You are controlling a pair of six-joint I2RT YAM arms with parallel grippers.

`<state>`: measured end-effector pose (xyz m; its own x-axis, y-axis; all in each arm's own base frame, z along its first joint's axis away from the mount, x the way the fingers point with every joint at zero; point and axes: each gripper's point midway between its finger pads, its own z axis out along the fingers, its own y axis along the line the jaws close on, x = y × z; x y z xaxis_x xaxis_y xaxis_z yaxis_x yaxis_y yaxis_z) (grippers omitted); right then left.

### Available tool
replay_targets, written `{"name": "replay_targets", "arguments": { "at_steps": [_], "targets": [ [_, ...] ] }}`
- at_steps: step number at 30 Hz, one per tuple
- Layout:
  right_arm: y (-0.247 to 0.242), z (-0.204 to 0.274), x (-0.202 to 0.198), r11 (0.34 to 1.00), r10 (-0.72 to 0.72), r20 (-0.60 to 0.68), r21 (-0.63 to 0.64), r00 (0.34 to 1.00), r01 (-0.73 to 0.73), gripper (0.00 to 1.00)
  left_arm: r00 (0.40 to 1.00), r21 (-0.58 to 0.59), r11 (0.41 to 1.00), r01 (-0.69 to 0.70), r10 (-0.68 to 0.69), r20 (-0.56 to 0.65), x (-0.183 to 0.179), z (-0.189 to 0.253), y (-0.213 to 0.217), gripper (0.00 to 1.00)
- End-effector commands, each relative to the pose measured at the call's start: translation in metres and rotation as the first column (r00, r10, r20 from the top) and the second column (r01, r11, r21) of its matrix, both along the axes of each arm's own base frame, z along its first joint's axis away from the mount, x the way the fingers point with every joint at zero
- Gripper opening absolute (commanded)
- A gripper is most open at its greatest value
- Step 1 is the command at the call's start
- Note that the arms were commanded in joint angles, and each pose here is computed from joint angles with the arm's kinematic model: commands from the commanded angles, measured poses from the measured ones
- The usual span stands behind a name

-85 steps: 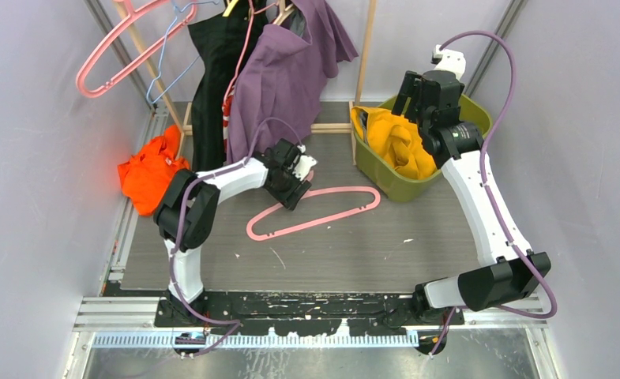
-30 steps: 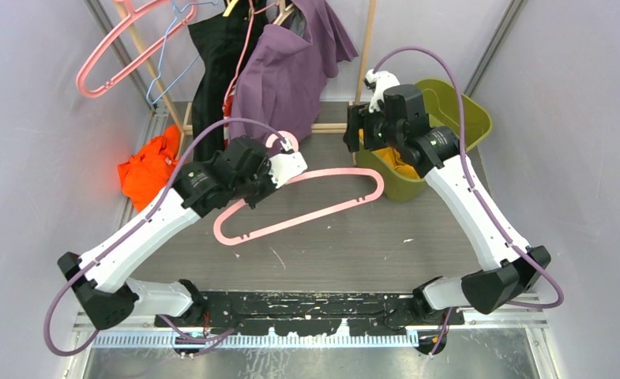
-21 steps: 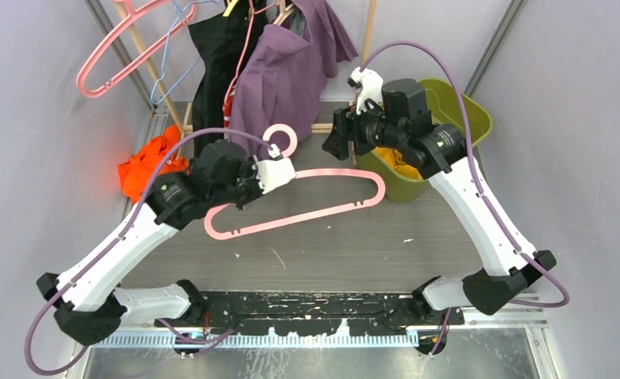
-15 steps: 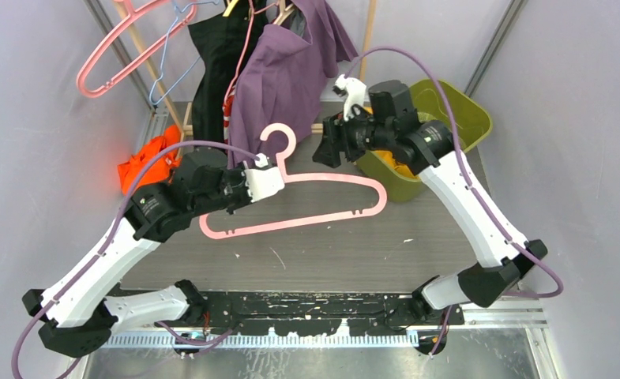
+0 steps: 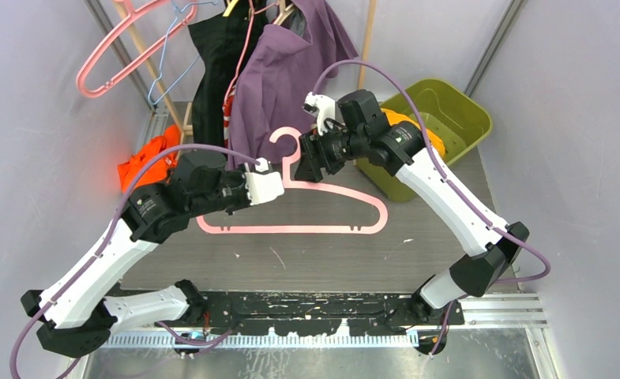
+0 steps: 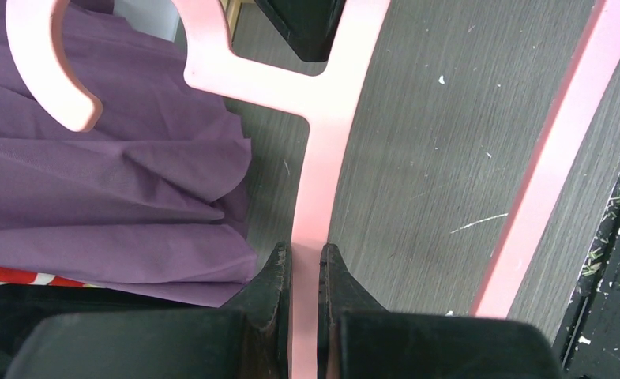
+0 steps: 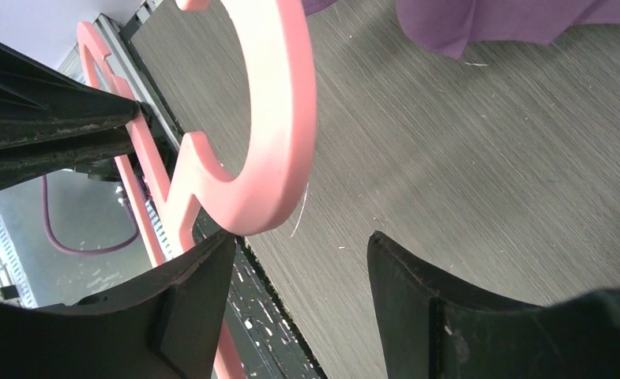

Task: Remove the skirt from the hanger
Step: Place the hanger at the clothesline.

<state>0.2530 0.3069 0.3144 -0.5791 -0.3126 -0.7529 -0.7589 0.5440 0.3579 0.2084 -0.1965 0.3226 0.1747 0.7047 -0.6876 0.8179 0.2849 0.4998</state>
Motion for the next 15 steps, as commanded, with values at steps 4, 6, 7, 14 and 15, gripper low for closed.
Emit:
{"name": "replay_targets", "arguments": {
  "at_steps": [4,6,7,14,15],
  "targets": [
    [-0.016,0.033,-0.020,0.999,0.038,0.087,-0.005,0.995,-0.038,0.68,0.993,-0.052,0.998,-0.024,0.030,0.113,0.021,0.025,-0.008,0.00],
    [-0.022,0.045,-0.020,1.000,0.027,0.133,-0.010,0.991,-0.026,0.68,0.994,-0.044,0.999,-0.025,0.030,0.107,0.022,0.022,-0.009,0.00],
    [-0.024,0.051,-0.020,1.000,0.022,0.151,-0.006,0.988,-0.022,0.69,0.994,-0.041,0.999,-0.025,0.029,0.104,0.022,0.021,-0.010,0.00],
    [-0.025,0.064,-0.028,0.999,0.034,0.152,0.028,0.988,-0.039,0.69,0.994,-0.038,0.999,-0.020,0.024,0.107,0.026,0.019,-0.013,0.00],
    [-0.024,0.061,-0.029,0.999,0.036,0.146,0.029,0.989,-0.041,0.69,0.994,-0.040,0.999,-0.019,0.023,0.110,0.026,0.020,-0.014,0.00]
  ]
}}
